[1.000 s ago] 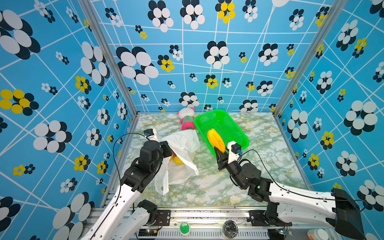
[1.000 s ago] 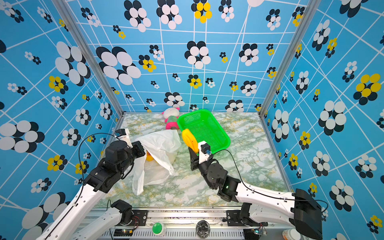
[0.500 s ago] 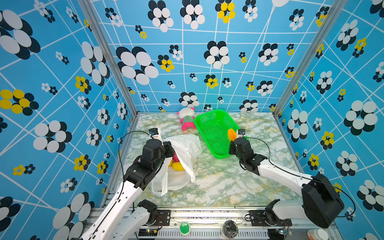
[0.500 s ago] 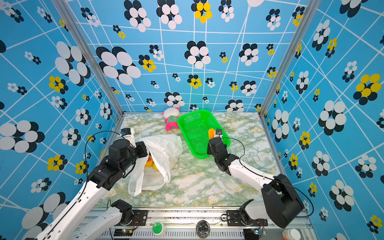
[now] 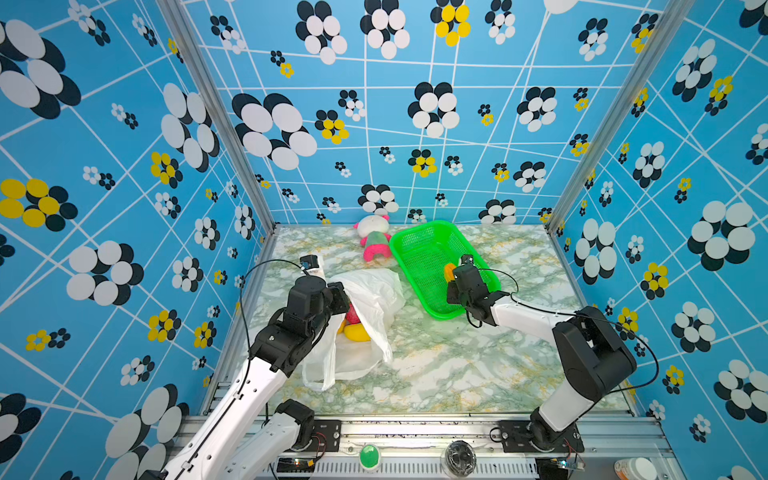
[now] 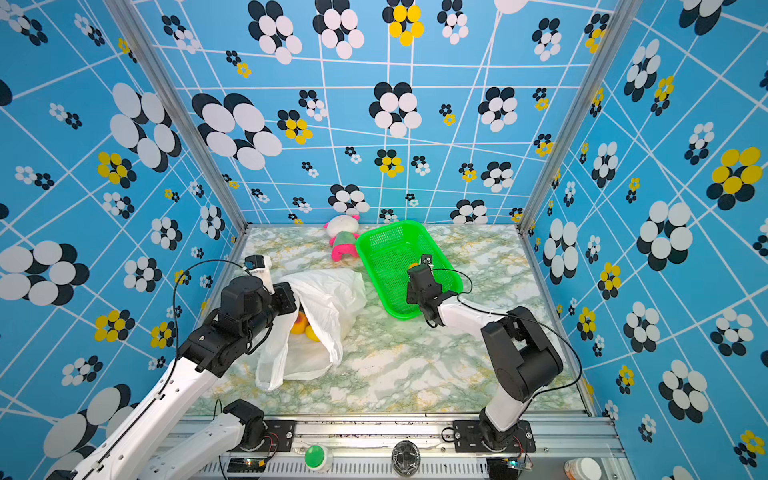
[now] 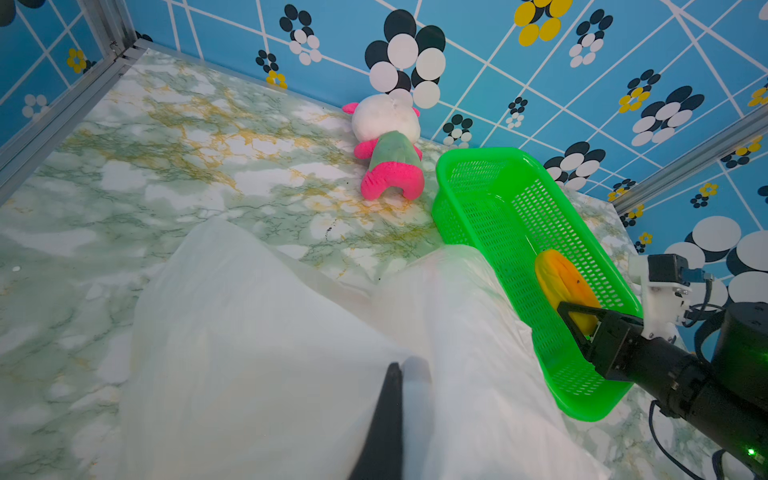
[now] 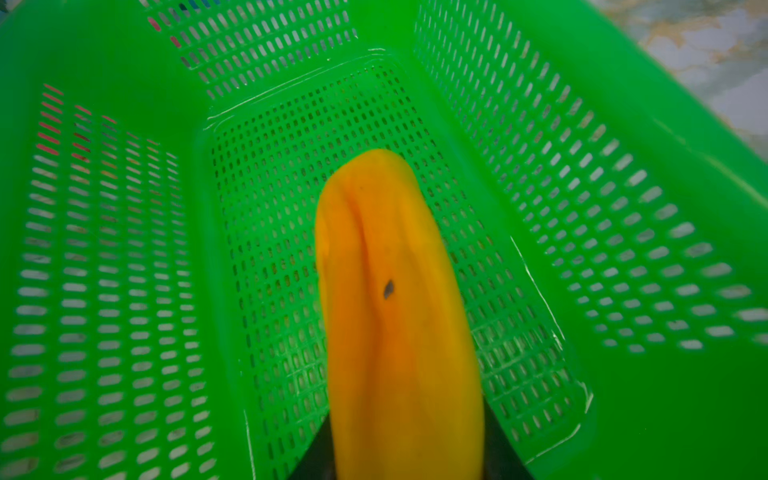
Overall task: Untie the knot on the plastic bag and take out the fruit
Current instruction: 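Lower the mango into the green basket and open the right gripper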
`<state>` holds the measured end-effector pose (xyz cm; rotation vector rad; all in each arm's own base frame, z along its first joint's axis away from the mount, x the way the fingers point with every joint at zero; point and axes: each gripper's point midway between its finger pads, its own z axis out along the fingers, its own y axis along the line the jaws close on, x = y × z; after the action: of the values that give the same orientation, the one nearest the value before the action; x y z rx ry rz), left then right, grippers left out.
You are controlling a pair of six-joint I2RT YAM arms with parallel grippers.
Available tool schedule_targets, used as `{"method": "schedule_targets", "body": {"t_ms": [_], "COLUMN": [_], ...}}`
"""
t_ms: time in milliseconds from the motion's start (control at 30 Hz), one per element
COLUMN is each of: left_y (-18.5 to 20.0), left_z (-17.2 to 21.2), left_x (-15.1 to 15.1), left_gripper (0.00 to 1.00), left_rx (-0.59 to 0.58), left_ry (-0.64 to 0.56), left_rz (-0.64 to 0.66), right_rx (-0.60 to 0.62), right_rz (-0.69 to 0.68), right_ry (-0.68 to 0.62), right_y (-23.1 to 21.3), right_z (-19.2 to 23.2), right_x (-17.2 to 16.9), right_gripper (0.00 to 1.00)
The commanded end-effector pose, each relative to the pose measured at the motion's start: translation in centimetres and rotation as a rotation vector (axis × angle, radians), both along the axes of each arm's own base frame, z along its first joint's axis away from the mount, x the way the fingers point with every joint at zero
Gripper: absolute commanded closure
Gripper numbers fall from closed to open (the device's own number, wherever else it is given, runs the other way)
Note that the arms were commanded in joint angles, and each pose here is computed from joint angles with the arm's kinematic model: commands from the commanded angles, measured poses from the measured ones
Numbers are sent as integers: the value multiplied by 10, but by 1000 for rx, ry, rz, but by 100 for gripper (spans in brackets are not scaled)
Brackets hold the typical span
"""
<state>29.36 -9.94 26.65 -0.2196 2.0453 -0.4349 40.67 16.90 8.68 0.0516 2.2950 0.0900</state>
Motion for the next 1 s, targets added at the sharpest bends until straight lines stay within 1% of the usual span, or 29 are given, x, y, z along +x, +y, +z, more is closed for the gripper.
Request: {"method": "schedule_targets", "body": {"t_ms": [0,100,233,300,333,733,967], "left_y": [5,5,6,5,6,8,9], "left_z": [12,12,10,10,9,9,8], "left_x": [-1,-1,0,0,0,0,0], "left_gripper": [100,100,100,100,100,100,100], "left_rx": [6,7,10,7,8,8,7], "left_ry": [-22,-22,-15,-15,-13,-10,-7], "left_rz": [6,9,11,10,13,23,25], "right_rx": [-12,-28,-53,-61,-68,-96,-126], "right_rz": [-67,-109,-136,-140,-140,-139,-121], "right_ry": [11,-27,-46,-42,-39,-11,38], "right_y": [-16,-29,-39,-40,-40,-38,-33], "right_z": [-3,7,11,10,9,-3,-18], "right_x": [-11,-15,-20,-20,-20,-14,-4], "right_gripper": [92,87,69,61,59,55,53]}}
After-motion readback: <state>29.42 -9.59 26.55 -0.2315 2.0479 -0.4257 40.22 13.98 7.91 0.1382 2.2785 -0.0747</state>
